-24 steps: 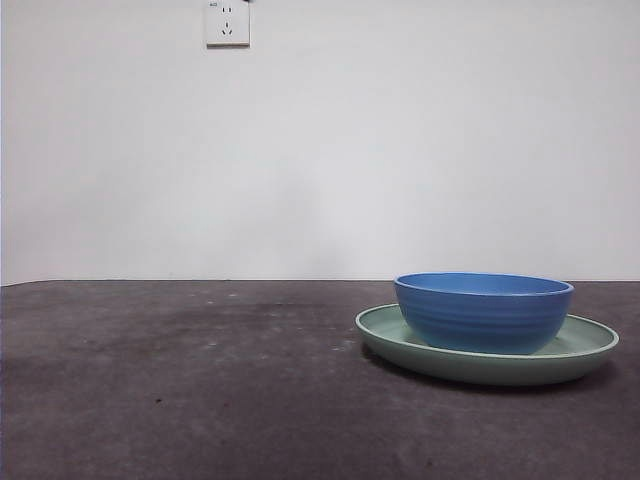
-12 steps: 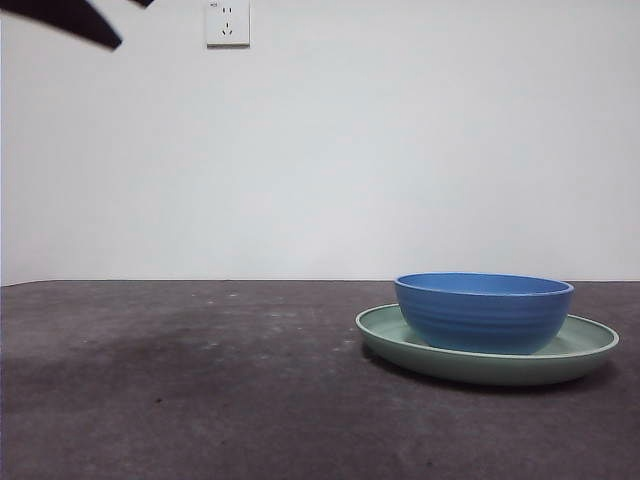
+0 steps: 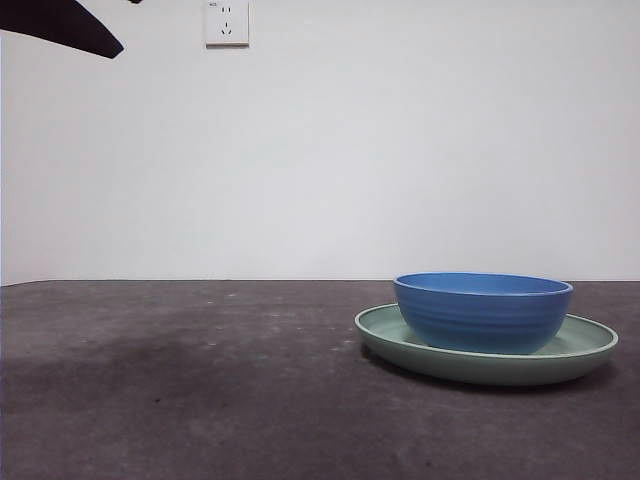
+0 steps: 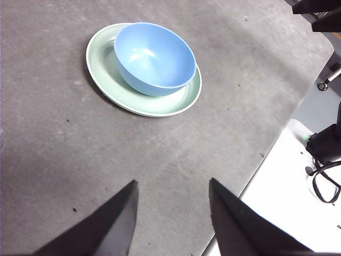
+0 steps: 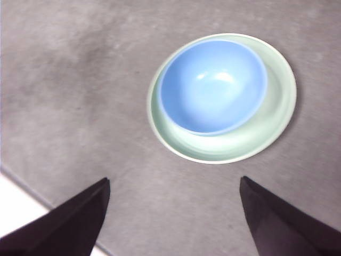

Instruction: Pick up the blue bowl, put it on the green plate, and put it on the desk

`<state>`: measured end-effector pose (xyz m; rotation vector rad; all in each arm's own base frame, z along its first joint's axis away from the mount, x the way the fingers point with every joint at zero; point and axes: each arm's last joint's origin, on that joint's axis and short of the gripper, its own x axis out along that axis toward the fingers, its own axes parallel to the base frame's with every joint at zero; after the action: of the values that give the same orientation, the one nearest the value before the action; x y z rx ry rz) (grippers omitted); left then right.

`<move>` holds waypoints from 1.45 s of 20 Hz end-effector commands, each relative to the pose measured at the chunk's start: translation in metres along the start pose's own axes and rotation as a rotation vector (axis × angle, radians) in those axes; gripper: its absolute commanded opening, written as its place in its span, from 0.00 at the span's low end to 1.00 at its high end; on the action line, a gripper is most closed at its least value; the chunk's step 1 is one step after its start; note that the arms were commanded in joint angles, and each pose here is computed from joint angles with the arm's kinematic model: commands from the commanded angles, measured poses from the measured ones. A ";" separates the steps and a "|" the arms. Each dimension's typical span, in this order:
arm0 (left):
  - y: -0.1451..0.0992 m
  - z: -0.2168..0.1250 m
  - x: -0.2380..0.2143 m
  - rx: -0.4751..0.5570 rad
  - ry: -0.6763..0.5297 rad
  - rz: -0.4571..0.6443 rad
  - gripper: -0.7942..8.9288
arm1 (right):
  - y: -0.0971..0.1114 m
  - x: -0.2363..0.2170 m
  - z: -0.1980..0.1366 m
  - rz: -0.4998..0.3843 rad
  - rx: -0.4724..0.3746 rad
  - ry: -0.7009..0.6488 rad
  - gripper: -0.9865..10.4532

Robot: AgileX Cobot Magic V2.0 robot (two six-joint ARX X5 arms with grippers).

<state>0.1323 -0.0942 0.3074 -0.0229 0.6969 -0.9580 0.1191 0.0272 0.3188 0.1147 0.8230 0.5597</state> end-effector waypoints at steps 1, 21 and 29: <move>-0.001 0.002 0.000 0.017 -0.004 -0.009 0.31 | -0.003 0.000 0.004 -0.108 0.067 -0.004 0.43; -0.001 0.002 0.000 0.020 -0.003 -0.009 0.31 | -0.125 0.174 0.036 -0.123 0.312 0.235 0.35; -0.001 0.002 0.000 0.020 -0.003 -0.008 0.31 | -0.138 0.200 0.028 -0.078 0.331 0.261 0.20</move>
<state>0.1323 -0.0942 0.3074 -0.0168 0.6936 -0.9604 0.3026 0.0160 0.1649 0.3052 1.1662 0.3665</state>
